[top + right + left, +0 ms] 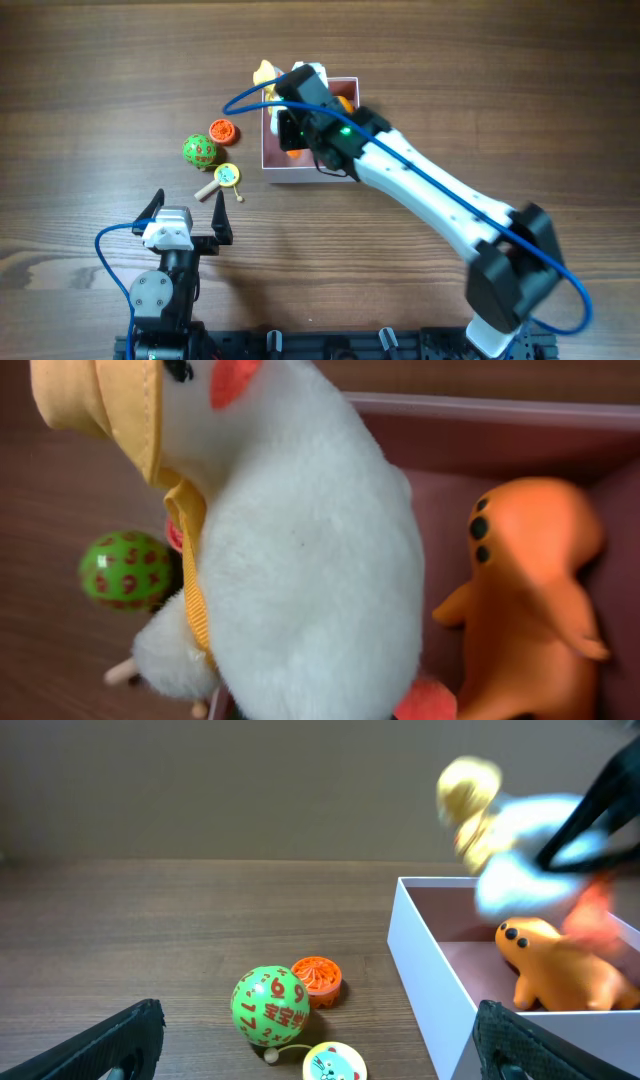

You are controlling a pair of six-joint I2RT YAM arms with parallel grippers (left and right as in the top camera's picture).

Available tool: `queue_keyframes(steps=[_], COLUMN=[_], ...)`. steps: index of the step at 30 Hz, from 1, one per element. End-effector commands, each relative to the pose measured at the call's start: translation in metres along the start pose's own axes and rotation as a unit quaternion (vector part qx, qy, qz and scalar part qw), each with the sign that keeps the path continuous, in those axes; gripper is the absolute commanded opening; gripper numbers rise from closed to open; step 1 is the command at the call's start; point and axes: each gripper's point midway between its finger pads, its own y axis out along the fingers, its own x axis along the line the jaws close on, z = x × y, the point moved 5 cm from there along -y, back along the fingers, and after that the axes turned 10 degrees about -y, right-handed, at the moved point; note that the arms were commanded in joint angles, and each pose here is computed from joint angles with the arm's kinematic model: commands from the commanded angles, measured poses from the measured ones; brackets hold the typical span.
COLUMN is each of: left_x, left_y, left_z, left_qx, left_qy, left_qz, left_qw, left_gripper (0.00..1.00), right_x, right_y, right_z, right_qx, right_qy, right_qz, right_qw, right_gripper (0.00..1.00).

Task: Pack container
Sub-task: 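Carry the white duck into the box beside the dinosaur and release, then raise the right arm aside and reach the left gripper to the green ball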

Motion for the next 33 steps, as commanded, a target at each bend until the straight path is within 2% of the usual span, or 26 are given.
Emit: queue_keyframes(steps=[1, 7, 8, 9, 11, 13, 18, 21, 24, 28, 33], left_x=[0.001, 0.001, 0.001, 0.001, 0.001, 0.001, 0.001, 0.001, 0.001, 0.001, 0.001], left_y=[0.0, 0.0, 0.0, 0.0, 0.0, 0.0, 0.0, 0.0, 0.0, 0.0, 0.0], left_z=[0.002, 0.002, 0.002, 0.002, 0.002, 0.002, 0.002, 0.002, 0.002, 0.002, 0.002], left_qx=[0.0, 0.0, 0.0, 0.0, 0.0, 0.0, 0.0, 0.0, 0.0, 0.0, 0.0], left_qy=[0.01, 0.01, 0.01, 0.01, 0.01, 0.01, 0.01, 0.01, 0.01, 0.01, 0.01], left_qz=[0.002, 0.002, 0.002, 0.002, 0.002, 0.002, 0.002, 0.002, 0.002, 0.002, 0.002], left_qw=[1.0, 1.0, 1.0, 1.0, 1.0, 1.0, 1.0, 1.0, 1.0, 1.0, 1.0], left_gripper=[1.0, 1.0, 1.0, 1.0, 1.0, 1.0, 1.0, 1.0, 1.0, 1.0, 1.0], right_x=[0.004, 0.0, 0.0, 0.0, 0.0, 0.001, 0.001, -0.012, -0.053, -0.121, -0.197], right_y=[0.027, 0.041, 0.041, 0.04, 0.04, 0.04, 0.019, -0.019, -0.08, -0.142, -0.186], right_z=[0.014, 0.027, 0.028, 0.028, 0.029, 0.029, 0.013, -0.009, -0.026, -0.028, -0.013], right_qx=[0.031, 0.058, 0.06, 0.061, 0.064, 0.065, 0.032, -0.017, -0.056, -0.065, -0.048], right_qy=[0.027, 0.026, 0.025, 0.025, 0.025, 0.022, -0.008, -0.012, 0.005, 0.066, 0.118], right_qz=[-0.005, 0.007, 0.007, 0.008, 0.006, 0.001, 0.0, 0.04, 0.103, 0.159, 0.232], right_qw=[0.999, 0.998, 0.998, 0.998, 0.998, 0.998, 0.999, 0.999, 0.993, 0.983, 0.964], right_gripper=[0.06, 0.07, 0.15, 0.37, 0.62, 0.78, 0.85, 0.85, 0.85, 0.9, 1.0])
